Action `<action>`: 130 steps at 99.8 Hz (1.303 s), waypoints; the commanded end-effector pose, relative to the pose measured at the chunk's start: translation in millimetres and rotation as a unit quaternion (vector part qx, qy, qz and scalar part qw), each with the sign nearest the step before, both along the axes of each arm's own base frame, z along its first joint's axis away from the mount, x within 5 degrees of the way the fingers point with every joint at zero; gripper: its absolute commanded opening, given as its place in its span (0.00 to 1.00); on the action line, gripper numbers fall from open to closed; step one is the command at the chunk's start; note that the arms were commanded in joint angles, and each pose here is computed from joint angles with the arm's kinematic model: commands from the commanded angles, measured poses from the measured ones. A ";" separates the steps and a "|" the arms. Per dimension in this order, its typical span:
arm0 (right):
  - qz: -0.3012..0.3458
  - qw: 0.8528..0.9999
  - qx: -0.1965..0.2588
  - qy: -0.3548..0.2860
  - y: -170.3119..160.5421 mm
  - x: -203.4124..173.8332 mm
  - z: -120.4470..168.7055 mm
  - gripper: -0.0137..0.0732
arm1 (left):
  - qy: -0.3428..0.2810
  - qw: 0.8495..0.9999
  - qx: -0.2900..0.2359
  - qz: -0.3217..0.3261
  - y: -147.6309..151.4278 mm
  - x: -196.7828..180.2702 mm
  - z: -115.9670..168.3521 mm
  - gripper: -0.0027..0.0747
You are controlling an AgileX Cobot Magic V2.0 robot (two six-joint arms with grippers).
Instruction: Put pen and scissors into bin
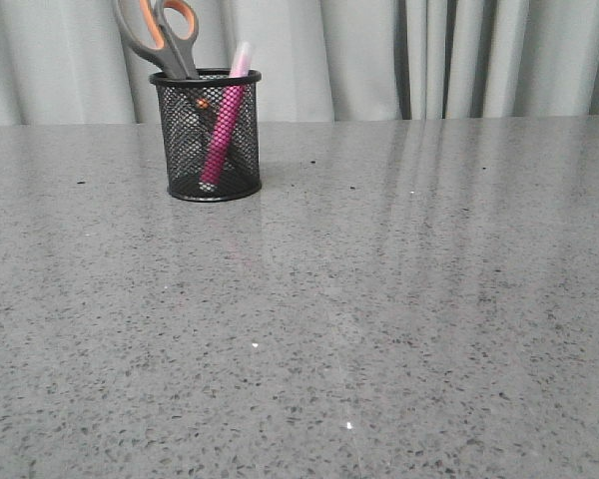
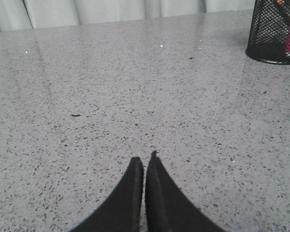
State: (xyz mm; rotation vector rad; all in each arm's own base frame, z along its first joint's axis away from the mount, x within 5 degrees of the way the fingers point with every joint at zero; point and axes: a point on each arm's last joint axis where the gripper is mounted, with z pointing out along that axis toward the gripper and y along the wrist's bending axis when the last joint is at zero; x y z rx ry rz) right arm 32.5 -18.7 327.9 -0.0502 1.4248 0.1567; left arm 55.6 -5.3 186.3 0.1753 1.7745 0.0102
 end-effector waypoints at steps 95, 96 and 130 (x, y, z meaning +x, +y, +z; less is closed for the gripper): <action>-0.015 0.985 -0.129 0.114 23.1 24.6 -93.4 0.10 | -0.003 1.000 -0.006 0.003 0.1 2.7 -9.5 0.01; -0.017 0.986 -0.130 0.104 23.4 25.2 -93.2 0.10 | -0.003 1.000 -0.006 0.003 0.1 2.7 -9.5 0.01; -0.052 0.987 -0.103 0.110 20.0 22.0 -138.1 0.10 | -0.003 1.000 -0.006 0.003 0.1 2.7 -9.7 0.01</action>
